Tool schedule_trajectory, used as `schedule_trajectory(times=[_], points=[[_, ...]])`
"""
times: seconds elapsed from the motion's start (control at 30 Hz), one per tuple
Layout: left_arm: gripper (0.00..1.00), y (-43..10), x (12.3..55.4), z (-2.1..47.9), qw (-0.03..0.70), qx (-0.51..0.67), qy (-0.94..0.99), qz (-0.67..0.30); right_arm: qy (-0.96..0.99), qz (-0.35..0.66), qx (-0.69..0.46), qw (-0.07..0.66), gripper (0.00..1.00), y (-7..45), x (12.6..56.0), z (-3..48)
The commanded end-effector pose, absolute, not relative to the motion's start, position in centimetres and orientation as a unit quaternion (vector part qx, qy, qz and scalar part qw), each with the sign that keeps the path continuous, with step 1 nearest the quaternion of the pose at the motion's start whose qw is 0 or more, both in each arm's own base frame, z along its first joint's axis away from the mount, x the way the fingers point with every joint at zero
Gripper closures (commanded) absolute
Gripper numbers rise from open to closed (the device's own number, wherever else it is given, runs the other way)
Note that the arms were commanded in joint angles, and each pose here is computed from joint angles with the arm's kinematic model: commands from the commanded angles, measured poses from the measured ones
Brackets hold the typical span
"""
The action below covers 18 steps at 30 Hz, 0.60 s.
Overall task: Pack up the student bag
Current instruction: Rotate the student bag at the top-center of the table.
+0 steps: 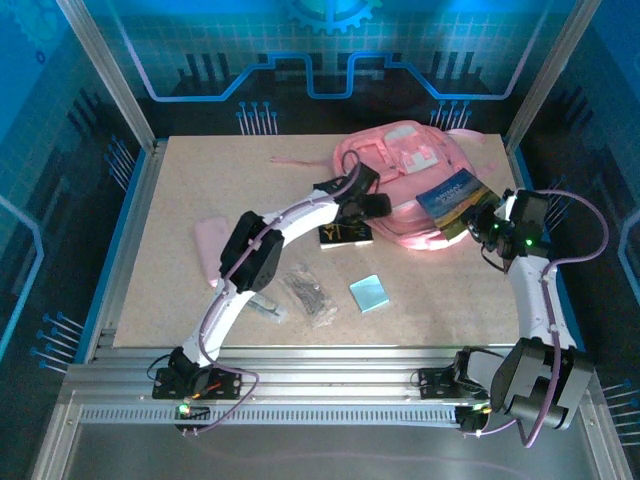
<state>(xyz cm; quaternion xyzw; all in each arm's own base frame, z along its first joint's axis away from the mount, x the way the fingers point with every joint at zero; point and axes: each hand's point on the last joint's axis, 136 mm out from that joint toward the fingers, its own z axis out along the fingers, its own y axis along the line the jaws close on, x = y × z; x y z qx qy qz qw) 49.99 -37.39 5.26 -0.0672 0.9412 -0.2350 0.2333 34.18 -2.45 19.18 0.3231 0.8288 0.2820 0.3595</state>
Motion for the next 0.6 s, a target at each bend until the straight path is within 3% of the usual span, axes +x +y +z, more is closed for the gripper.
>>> schedule_trajectory(times=[0.0, 0.13, 0.27, 0.43, 0.57], points=[[0.24, -25.2, 53.0, 1.1, 0.233, -0.155, 0.955, -0.101, 0.817, 0.286, 0.313, 0.392, 1.0, -2.9, 34.7, 20.9], [0.24, -22.4, 52.8, 1.6, 0.241, -0.163, 0.953, -0.09, 0.819, 0.277, 0.317, 0.389, 1.0, -3.1, 34.5, 20.3], [0.23, -23.6, 52.0, 4.9, 0.255, -0.129, 0.95, -0.125, 0.823, 0.272, 0.316, 0.386, 1.0, -3.2, 34.5, 19.9], [0.21, -28.7, 50.4, 11.3, 0.315, 0.039, 0.937, -0.145, 0.83, 0.263, 0.309, 0.382, 1.0, -3.4, 34.3, 20.0], [0.2, -32.2, 49.7, 12.9, 0.329, 0.173, 0.918, -0.137, 0.831, 0.267, 0.305, 0.382, 1.0, -3.3, 34.3, 20.4]])
